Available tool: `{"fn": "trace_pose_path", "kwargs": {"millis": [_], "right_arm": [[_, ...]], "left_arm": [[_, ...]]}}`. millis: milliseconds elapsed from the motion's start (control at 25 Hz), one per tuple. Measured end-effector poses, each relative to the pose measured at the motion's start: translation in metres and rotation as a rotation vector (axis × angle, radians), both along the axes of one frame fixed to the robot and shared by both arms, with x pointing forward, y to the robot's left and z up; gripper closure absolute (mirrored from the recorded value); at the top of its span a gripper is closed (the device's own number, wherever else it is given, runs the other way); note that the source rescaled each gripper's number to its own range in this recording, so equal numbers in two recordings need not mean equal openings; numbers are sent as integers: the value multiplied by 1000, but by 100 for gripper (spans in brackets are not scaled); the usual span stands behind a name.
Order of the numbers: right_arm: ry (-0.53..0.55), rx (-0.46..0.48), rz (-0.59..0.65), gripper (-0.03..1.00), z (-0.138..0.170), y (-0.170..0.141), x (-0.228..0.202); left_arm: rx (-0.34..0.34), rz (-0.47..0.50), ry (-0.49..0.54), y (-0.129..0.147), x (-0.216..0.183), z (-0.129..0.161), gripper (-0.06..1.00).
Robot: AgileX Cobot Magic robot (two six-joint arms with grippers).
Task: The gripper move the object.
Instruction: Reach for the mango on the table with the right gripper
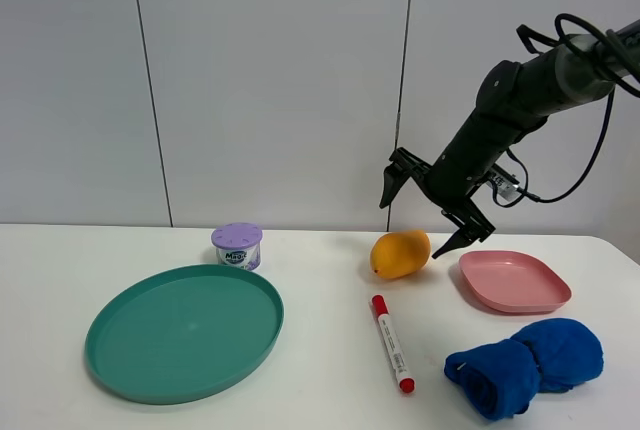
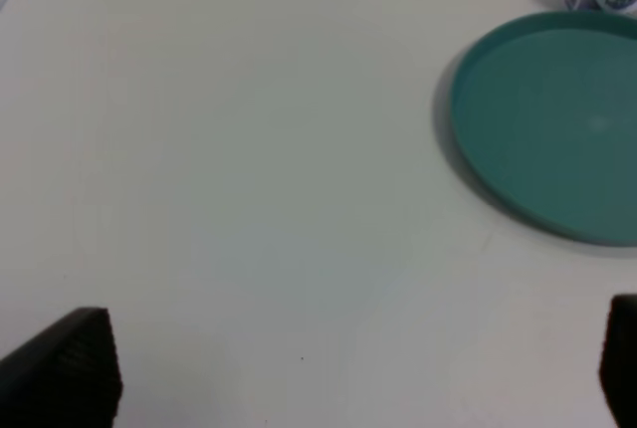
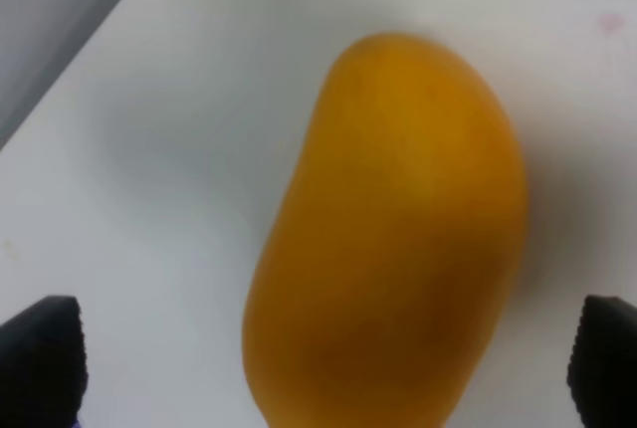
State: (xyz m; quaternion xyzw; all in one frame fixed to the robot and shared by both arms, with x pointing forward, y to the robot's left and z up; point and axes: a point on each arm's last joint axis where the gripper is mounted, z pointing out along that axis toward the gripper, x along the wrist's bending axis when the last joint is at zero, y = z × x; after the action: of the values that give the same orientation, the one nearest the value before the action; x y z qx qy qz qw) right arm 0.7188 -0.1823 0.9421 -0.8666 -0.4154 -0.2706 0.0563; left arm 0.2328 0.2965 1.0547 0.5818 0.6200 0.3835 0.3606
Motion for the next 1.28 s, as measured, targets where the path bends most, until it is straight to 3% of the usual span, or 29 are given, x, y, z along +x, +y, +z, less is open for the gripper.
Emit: {"fn": "trace_pose_path", "kwargs": {"millis": [680,920,1120,1200,1280], "right_arm": [[75,16,-8,5,-41,7,5],[49,23,-3,26,-40,10,17],[61,24,17,32,-46,18,19],[65,26,18,44,-48,19,19],[69,25,21,64,-49,21,19]], "left_arm": [[0,0,0,0,0,0,-6],[0,0,0,0,0,0,-6],[0,0,0,0,0,0,-6],[-1,0,0,0,0,0,-6],[-1,0,0,0,0,0,-6]]}}
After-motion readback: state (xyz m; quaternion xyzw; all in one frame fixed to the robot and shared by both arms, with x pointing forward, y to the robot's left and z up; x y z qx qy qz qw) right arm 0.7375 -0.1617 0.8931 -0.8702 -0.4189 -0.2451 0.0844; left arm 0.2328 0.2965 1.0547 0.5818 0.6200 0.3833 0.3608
